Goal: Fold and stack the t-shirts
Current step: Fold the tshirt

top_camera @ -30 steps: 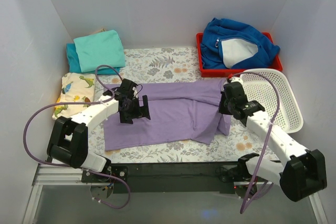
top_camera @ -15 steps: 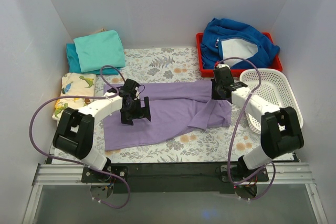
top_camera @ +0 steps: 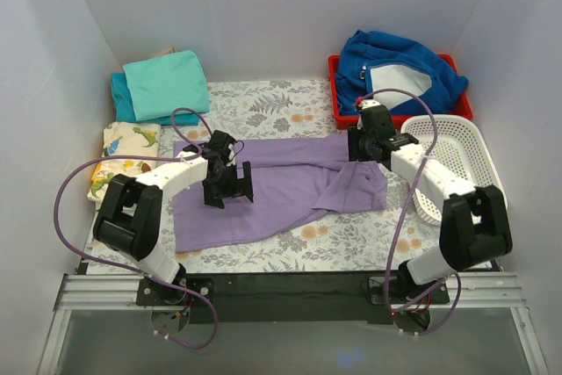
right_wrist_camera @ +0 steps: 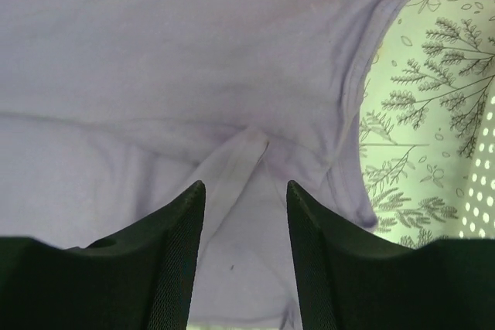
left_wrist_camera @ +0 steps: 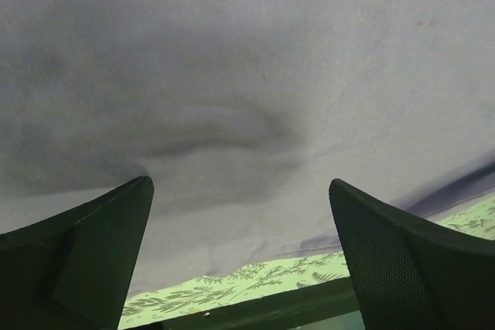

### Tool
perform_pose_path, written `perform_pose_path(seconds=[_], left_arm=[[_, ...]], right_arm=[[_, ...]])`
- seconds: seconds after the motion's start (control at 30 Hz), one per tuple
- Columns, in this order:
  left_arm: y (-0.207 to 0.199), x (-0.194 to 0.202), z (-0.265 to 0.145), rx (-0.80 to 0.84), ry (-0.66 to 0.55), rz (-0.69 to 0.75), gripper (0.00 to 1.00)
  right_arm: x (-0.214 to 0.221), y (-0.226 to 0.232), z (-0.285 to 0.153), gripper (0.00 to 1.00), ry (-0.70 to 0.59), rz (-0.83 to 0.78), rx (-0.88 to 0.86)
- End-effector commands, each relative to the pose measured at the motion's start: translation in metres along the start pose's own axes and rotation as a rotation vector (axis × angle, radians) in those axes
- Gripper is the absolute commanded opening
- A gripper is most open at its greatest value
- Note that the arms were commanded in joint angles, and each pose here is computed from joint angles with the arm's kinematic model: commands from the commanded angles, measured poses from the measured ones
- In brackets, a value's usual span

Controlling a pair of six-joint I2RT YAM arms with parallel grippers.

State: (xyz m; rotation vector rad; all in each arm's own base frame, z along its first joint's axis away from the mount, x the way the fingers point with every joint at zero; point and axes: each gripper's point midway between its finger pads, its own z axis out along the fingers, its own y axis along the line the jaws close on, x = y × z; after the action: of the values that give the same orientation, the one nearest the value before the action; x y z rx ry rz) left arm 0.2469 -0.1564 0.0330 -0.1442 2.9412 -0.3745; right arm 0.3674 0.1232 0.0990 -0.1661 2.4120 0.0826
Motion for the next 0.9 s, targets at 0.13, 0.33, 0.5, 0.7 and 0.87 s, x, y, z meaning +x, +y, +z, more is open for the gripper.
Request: perform_pose_path(seconds=[0.13, 0.33, 0.5, 0.7, 0.87], left_arm=[[-0.014, -0.020, -0.006, 0.034, -0.048, 0.040, 0.96], [-0.018, -0.023, -0.006, 0.052, -0.054, 0.058, 0.96], [-0.017, -0.020, -0.005, 0.059, -0.052, 0.061, 0.96], [-0.016, -0.017, -0.002, 0.063, -0.048, 0.063, 0.96], [-0.014, -0.014, 0.000, 0.059, -0.041, 0.060, 0.96]], right_arm=[[0.043, 0.034, -0.052, 0.52, 0.092, 0.087, -0.234], [0.093, 0.062, -0.061, 0.53, 0.139, 0.311, -0.396], [0.115, 0.066, -0.058, 0.52, 0.153, 0.400, -0.415], [0.117, 0.067, -0.052, 0.53, 0.147, 0.409, -0.419], [0.120, 0.068, -0.048, 0.52, 0.168, 0.415, -0.417]])
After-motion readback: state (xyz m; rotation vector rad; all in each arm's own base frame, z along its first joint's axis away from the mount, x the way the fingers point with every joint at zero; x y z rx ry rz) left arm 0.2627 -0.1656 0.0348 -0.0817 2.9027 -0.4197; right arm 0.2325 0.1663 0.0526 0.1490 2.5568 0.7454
